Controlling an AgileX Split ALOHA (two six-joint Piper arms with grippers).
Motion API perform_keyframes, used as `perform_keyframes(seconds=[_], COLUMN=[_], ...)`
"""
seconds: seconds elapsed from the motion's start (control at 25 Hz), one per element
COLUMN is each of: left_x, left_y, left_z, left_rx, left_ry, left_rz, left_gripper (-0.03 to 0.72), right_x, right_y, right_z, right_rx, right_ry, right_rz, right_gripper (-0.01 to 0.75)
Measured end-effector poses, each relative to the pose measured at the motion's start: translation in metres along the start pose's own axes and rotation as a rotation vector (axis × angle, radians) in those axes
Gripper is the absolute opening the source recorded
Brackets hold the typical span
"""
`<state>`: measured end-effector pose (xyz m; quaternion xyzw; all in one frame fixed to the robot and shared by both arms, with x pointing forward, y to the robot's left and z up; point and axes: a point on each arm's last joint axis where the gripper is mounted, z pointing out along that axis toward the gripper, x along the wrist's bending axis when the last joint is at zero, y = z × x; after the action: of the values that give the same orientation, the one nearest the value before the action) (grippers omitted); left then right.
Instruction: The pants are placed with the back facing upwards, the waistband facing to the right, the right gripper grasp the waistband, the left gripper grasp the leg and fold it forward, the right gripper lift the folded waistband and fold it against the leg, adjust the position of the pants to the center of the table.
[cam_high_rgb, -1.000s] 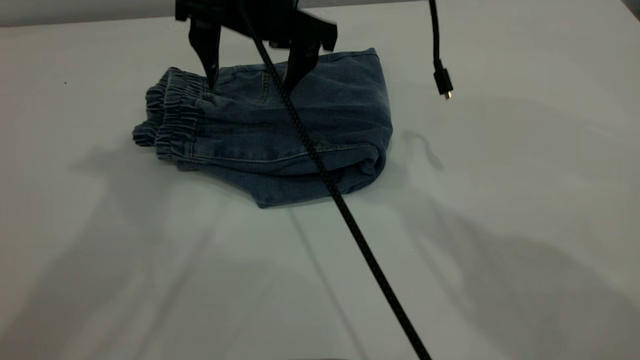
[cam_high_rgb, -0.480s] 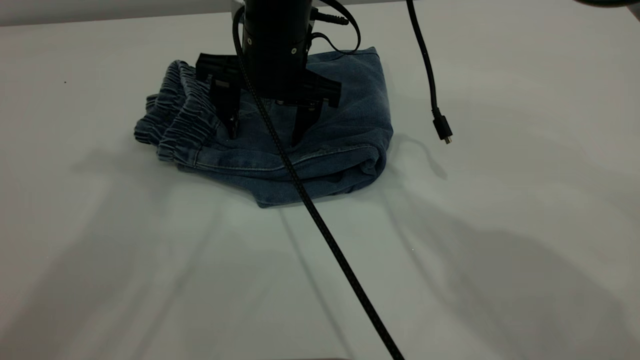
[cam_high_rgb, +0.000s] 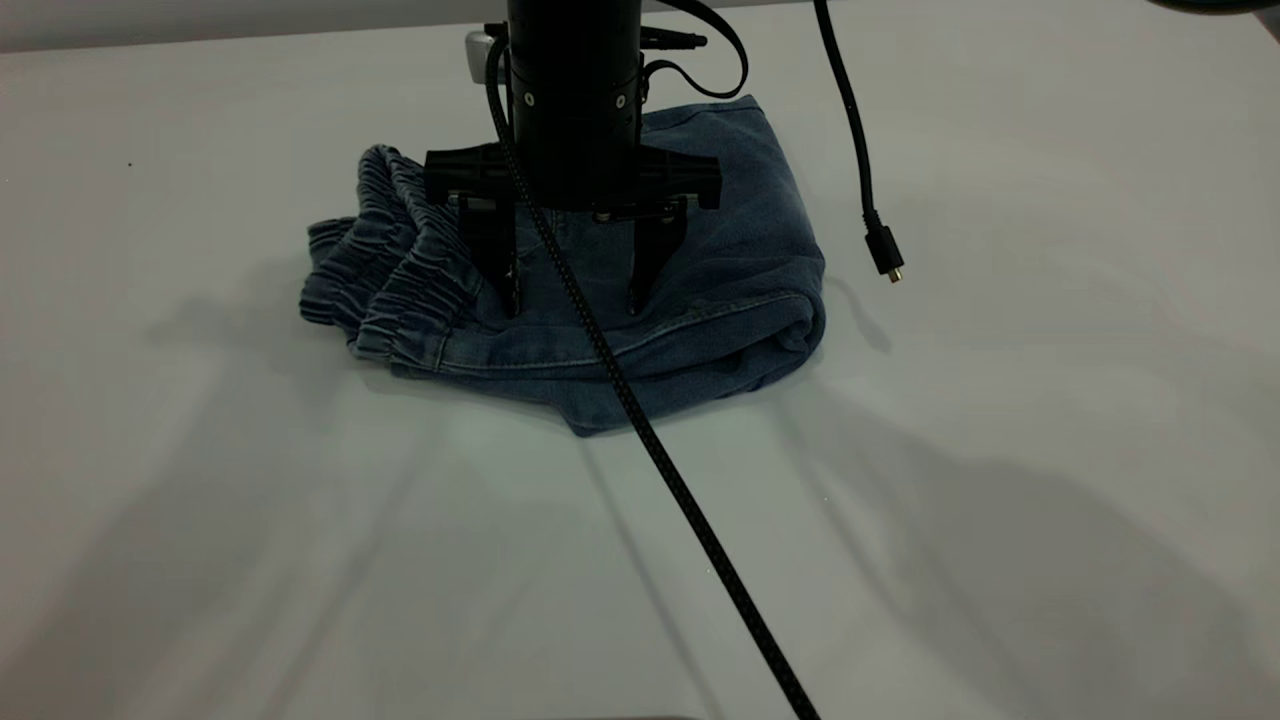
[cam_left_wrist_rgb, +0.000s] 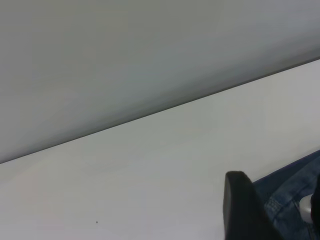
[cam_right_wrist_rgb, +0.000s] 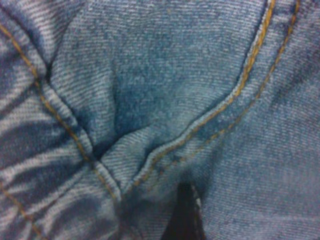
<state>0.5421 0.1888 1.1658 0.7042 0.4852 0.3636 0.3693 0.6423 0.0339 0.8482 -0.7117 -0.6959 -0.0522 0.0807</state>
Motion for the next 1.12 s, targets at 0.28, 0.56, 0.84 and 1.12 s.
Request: perform_keyframes(seconds=[0.28, 0.56, 0.84, 1.12], left_x=[0.000, 0.006, 0.024, 0.037], left_y=[0.000, 0.006, 0.009, -0.008], left_z=[0.000, -0.023, -0.095, -0.161], left_rx=[-0.001, -0.030, -0.063, 0.004], left_ry=[0.000, 0.012, 0.061, 0.065], left_rz=[0.001, -0.003, 0.000, 0.030], left_gripper=[0.307, 0.307, 0.307, 0.307], right_x=[0.006, 0.016, 0.019, -0.003], right_y=[0.001, -0.002, -0.041, -0.106], right_z=[-0.036, -0.144, -0.265, -0.387], right_rx=[-0.052, -0.283, -0.462, -0.701], right_ry=[0.008, 0.031, 0.161, 0.257], right_rz=[-0.083, -0.308, -0.532, -0.684], right_gripper=[0.531, 0.531, 0.528, 0.527])
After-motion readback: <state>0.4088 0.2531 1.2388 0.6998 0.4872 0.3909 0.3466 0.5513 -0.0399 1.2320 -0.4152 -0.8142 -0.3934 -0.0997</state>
